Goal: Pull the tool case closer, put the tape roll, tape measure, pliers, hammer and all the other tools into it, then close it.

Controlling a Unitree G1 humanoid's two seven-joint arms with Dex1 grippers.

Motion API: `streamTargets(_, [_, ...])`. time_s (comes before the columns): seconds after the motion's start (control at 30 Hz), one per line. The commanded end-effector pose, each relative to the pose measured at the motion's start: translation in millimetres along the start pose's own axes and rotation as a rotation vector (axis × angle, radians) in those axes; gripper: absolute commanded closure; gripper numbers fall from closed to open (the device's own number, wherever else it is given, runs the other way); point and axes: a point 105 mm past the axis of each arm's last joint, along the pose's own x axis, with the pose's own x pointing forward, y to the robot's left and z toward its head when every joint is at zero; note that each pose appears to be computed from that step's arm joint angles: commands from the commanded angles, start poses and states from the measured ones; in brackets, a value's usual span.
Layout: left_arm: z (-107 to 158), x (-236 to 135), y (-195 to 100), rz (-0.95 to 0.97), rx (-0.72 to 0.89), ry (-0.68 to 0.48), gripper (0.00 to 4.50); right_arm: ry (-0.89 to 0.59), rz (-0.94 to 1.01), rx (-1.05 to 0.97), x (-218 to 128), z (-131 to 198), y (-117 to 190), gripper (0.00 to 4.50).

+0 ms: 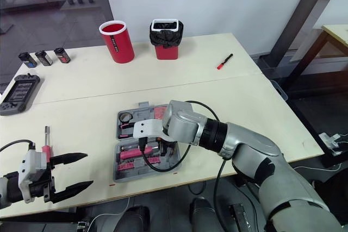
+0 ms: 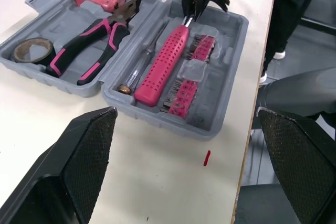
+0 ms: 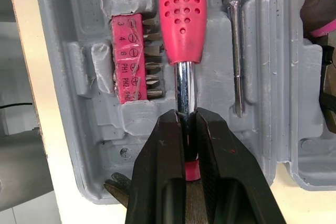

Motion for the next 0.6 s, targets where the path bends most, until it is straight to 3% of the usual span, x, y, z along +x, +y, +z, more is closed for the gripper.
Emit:
streamTargets(0.03, [2.6, -0.5, -0.9, 0.001, 0.023, 0.0, 0.0, -0.04, -0.051, -0.03, -12.2, 13.8, -8.4, 4.47])
streamTargets(0.1, [2.5, -0.2, -1.2, 0.001, 0.022, -0.001, 0.0, -0.039, -0.054, -0.024, -11.3, 12.4, -9.1, 4.47])
streamTargets(0.37, [1.9, 0.3, -1.7, -0.003, 0.02, -0.002, 0.0, -0.079, -0.073, 0.006, -12.8, 18.3, -12.0, 0.93])
streamTargets(0.6, [1.9, 1.3, -1.3, -0.004, 0.018, -0.004, 0.0, -0.24, -0.11, 0.041, -29.6, 34.4, -13.9, 0.93])
